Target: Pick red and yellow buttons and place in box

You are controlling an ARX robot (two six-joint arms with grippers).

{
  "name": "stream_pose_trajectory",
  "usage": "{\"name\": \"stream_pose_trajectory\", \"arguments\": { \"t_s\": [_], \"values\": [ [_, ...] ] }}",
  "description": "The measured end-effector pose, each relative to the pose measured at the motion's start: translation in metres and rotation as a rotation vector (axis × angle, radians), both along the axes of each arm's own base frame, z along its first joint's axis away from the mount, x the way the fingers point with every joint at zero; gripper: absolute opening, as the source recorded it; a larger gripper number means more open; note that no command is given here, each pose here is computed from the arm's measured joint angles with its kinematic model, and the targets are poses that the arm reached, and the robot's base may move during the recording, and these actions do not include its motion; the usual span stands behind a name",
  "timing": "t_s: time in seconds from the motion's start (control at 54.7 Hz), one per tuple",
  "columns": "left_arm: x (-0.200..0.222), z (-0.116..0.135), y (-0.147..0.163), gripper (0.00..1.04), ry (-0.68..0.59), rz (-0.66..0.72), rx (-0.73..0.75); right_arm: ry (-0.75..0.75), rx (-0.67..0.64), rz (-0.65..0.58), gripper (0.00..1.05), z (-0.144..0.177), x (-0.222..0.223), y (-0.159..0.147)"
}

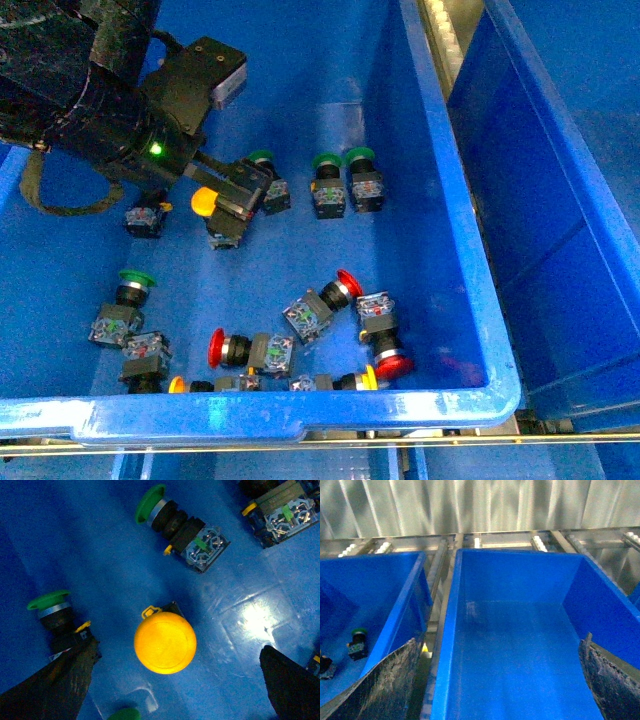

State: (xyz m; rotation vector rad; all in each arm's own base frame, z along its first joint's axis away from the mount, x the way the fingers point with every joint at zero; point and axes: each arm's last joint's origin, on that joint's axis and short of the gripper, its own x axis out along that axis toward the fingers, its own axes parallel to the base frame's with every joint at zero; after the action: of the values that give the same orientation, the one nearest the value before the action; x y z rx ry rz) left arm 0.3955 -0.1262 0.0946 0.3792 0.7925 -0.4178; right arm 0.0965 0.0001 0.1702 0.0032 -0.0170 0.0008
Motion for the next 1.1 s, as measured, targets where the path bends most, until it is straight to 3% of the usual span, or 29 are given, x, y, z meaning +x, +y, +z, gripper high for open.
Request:
{"name": "stream_pose_trajectory", "arguments": {
  "t_s": [0.549,1.098],
  "values": [
    [0.013,-0.008,-0.005,0.97,-0.004,-0.039,0.016,0.000,0.000,0.000,0.98,0.000,0.000,0.000],
    [-0.009,-0.024,0.007,0.97,0.036,-0.067,0.026,0.000,0.000,0.000,0.98,0.000,0.000,0.000]
  ]
}}
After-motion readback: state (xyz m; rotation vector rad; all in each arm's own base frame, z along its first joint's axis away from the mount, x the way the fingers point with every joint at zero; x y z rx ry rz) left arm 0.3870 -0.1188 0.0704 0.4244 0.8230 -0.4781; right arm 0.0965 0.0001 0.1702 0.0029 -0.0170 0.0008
